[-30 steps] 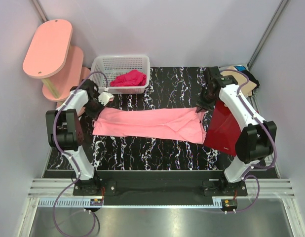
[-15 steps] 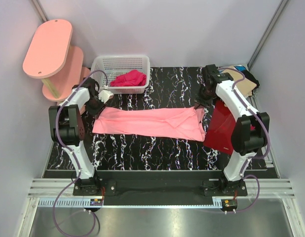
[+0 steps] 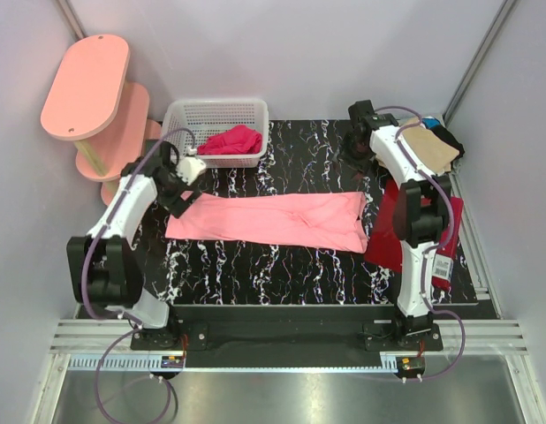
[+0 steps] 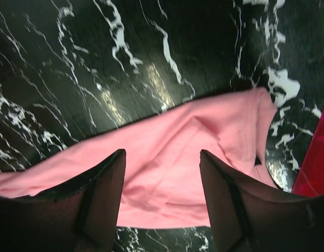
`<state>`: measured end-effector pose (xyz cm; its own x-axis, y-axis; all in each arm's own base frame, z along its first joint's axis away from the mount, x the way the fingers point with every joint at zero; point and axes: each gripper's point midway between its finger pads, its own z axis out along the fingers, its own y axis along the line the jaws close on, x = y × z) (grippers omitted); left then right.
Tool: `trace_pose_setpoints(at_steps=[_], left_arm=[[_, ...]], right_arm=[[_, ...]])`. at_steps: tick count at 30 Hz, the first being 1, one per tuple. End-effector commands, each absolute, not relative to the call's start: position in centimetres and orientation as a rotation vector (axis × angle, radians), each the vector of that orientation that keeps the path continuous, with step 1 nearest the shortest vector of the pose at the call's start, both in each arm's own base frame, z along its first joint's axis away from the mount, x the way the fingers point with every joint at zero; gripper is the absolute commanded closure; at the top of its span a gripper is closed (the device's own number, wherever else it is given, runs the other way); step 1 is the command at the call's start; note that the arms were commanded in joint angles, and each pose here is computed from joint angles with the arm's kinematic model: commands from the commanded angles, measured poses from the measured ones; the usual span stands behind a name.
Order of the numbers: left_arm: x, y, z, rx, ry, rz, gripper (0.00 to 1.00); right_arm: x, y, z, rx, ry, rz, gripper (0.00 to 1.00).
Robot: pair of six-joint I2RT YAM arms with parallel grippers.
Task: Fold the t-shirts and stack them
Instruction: Fold the other side of the tshirt into a rectangle
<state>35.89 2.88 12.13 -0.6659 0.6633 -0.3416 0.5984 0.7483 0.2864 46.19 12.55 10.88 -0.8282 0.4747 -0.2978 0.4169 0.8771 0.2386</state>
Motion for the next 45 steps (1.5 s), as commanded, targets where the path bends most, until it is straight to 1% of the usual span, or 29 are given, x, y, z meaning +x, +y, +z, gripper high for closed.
trace_pose_setpoints(at_steps=[1, 4, 6, 7, 8, 10, 11, 13, 14, 17, 22, 26, 31, 32, 36, 41, 45], left_arm=[[32.2, -1.0, 8.6, 1.095, 2.559, 0.105, 0.01], [32.0, -1.3, 6.8, 1.098, 2.589, 0.076, 0.01], [32.4, -1.0, 5.6, 1.105, 2.616, 0.087, 0.01], [33.1, -1.0, 5.4, 1.106, 2.606, 0.103, 0.01], [33.3, -0.6, 4.7, 1.109, 2.627, 0.119, 0.01], [34.4, -0.3, 4.6, 1.094, 2.627, 0.130, 0.01], [34.7, -0.1, 4.5, 1.085, 2.634, 0.130, 0.01], [35.2, 0.4, 4.2, 1.073, 2.646, 0.131, 0.01], [35.1, 0.5, 3.9, 1.069, 2.654, 0.129, 0.01], [34.5, 1.0, 3.3, 1.071, 2.672, 0.126, 0.01], [32.7, 2.3, 2.1, 1.060, 2.704, 0.125, 0.01], [31.7, 2.8, 1.7, 1.067, 2.708, 0.127, 0.01], [30.5, 4.4, 0.6, 1.051, 2.730, 0.134, 0.01], [30.1, 4.9, 0.5, 1.053, 2.745, 0.165, 0.01], [28.4, 5.8, -0.3, 1.046, 2.770, 0.154, 0.01], [26.5, 6.4, -0.3, 1.054, 2.767, 0.170, 0.01], [25.6, 6.6, 0.7, 1.055, 2.754, 0.187, 0.01]], right_arm=[[48.4, 11.0, 13.5, 0.672, 2.614, 0.135, 0.35], [46.9, 12.0, 15.3, 0.623, 2.597, 0.155, 0.36], [44.4, 13.1, 16.0, 0.592, 2.616, 0.225, 0.37], [43.5, 14.5, 18.1, 0.567, 2.566, 0.305, 0.39], [41.2, 15.5, 15.9, 0.552, 2.645, 0.349, 0.40], [38.7, 17.2, 16.0, 0.511, 2.659, 0.401, 0.41], [36.5, 17.4, 13.9, 0.502, 2.728, 0.380, 0.41], [34.4, 18.5, 13.5, 0.488, 2.746, 0.418, 0.42], [32.6, 18.2, 11.7, 0.501, 2.800, 0.404, 0.42], [30.5, 17.9, 9.7, 0.522, 2.841, 0.382, 0.42], [30.1, 16.6, 6.0, 0.511, 2.918, 0.235, 0.43], [31.2, 15.4, 3.9, 0.519, 2.930, 0.114, 0.43], [32.5, 12.2, 2.0, 0.639, 2.922, 0.032, 0.44], [32.4, 11.7, 1.6, 0.661, 2.926, 0.020, 0.44], [32.2, 9.5, 0.3, 0.708, 2.937, -0.036, 0.46], [32.3, 8.0, 0.1, 0.742, 2.930, -0.057, 0.46], [32.8, 9.6, 1.0, 0.742, 2.932, 0.080, 0.47]])
